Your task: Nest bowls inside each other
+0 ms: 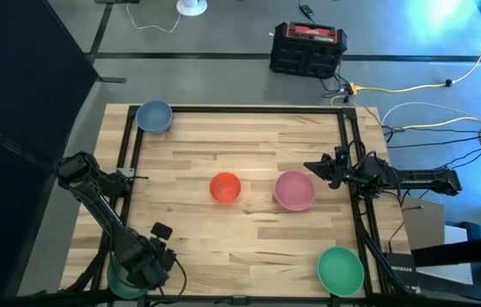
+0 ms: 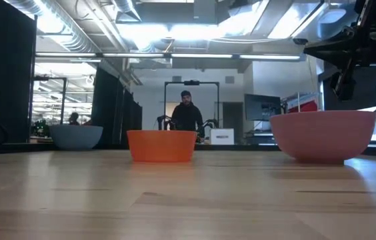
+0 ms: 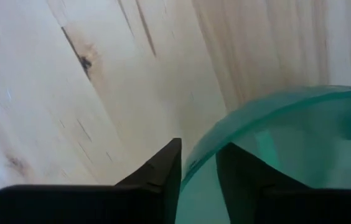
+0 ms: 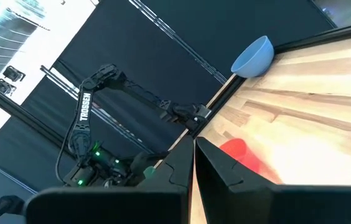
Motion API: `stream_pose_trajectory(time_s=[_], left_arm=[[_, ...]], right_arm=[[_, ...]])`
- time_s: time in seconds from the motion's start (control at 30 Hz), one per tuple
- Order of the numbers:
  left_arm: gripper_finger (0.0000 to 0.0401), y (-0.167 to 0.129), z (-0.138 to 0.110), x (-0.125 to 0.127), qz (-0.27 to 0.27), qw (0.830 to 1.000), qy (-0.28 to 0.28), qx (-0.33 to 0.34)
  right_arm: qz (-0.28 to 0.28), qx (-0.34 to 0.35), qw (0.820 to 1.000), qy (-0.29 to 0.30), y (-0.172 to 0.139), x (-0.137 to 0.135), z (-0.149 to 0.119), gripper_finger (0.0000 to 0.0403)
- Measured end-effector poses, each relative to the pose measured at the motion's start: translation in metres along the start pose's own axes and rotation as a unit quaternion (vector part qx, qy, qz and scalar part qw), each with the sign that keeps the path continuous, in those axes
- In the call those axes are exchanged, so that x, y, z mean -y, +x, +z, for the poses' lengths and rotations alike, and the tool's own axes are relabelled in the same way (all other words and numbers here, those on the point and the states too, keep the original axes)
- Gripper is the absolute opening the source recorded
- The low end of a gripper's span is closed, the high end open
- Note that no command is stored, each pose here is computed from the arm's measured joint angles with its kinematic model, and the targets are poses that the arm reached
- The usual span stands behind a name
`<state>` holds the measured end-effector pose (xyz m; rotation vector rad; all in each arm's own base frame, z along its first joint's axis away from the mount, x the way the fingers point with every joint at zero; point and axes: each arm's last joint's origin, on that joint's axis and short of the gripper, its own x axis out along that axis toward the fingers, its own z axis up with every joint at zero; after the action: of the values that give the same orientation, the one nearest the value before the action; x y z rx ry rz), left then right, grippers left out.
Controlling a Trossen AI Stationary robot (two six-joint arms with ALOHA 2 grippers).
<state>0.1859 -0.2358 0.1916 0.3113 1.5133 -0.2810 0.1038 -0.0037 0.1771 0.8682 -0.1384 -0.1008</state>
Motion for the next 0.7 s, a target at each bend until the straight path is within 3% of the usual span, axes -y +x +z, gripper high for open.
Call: stream_pose_trajectory(time_s=[0.17, 0.33, 0.7], left_arm=[[0.0058, 0.006, -0.004, -0.002, 0.003, 1.000, -0.006, -0.014], [0.0013, 0.008, -0.006, -0.002, -0.002, 1.000, 0.004, -0.020], [0.0004, -0.027, 0.012, -0.052, -0.031, 0.992, -0.119, -0.025]], right_arm=[[0.003, -0.002, 1.000, 0.004, 0.000, 0.000, 0.000, 0.0001], [0.010, 0.005, 1.000, 0.012, 0.000, -0.002, 0.001, 0.0001], [0.028, 0.004, 1.000, 0.006, 0.000, -0.004, 0.002, 0.0001]])
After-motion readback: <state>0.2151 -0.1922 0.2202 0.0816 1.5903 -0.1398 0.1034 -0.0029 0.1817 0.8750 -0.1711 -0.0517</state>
